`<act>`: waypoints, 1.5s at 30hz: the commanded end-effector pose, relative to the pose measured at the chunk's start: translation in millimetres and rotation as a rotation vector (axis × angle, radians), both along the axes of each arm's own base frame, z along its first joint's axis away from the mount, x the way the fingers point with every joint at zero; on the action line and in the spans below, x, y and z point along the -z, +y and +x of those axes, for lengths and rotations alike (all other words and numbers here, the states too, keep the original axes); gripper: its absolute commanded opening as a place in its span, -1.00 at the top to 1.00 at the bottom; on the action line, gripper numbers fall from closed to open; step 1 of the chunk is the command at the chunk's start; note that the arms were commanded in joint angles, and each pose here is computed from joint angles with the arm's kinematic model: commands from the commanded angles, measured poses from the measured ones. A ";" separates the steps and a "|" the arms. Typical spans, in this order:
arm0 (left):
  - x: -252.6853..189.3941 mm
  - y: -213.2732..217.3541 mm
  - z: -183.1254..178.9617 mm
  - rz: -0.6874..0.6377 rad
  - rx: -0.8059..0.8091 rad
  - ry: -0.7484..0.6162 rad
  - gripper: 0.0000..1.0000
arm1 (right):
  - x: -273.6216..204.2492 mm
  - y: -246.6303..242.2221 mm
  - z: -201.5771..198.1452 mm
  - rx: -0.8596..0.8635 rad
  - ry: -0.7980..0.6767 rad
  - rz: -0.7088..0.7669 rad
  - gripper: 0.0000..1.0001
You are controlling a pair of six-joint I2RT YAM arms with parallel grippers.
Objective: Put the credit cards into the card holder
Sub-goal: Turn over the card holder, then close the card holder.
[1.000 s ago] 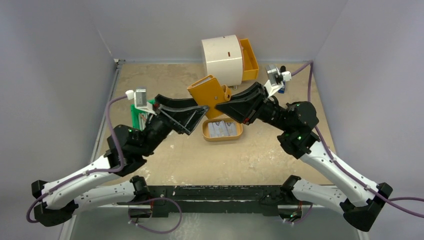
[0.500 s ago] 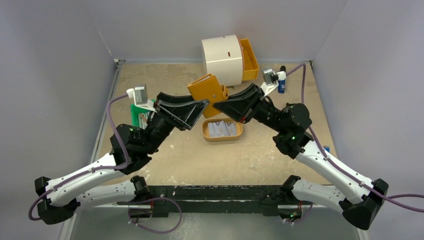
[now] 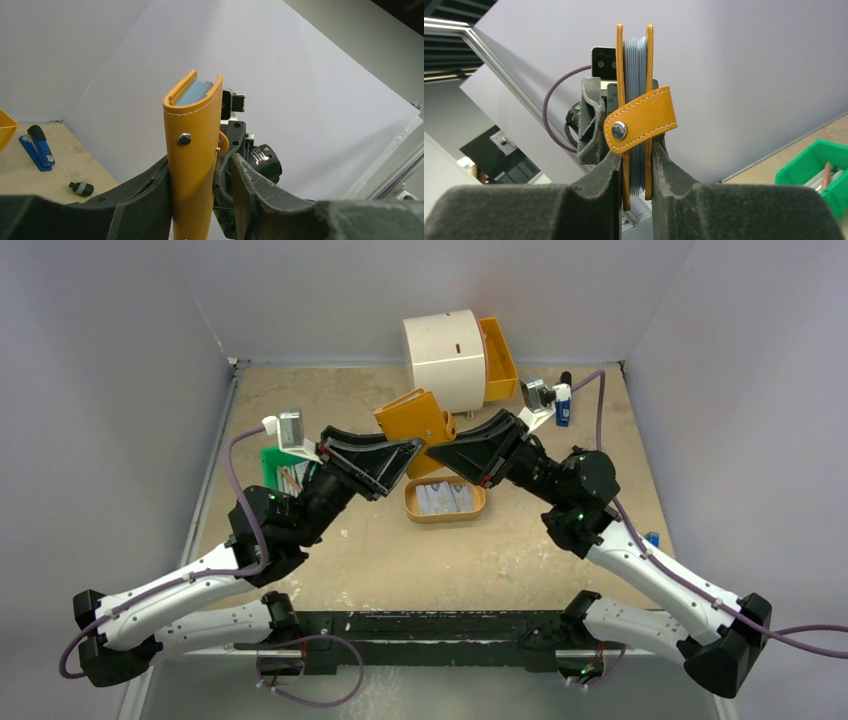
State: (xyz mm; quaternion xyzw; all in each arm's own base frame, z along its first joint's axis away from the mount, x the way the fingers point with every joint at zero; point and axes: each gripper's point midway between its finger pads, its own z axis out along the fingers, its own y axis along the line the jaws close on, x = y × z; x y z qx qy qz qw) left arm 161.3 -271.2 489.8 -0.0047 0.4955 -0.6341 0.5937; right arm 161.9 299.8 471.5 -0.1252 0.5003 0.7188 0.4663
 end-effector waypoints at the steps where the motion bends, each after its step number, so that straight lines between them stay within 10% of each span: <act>1: -20.9 2.2 -8.6 -0.047 0.034 -0.041 0.26 | -21.7 -8.3 -11.5 -0.043 -0.030 0.115 1.00; 13: -12.5 3.0 -2.3 -0.003 -0.001 -0.017 1.00 | -18.8 -8.5 -14.8 -0.037 -0.052 0.075 1.00; 16: -4.8 15.1 6.2 0.025 -0.070 0.023 1.00 | -9.5 -9.6 -16.1 0.003 -0.087 -0.037 -0.09; 21: 17.1 57.3 21.9 0.107 -0.259 0.112 1.00 | 18.5 -49.0 1.5 0.281 -0.034 -0.242 -0.97; 35: 119.4 -6.3 51.1 0.403 -0.180 0.342 1.00 | 109.1 -135.2 68.8 0.833 0.132 -0.811 -0.95; 45: 113.3 -14.5 56.2 0.255 0.063 0.287 1.00 | 107.2 -93.2 28.8 0.524 0.063 -0.684 -0.64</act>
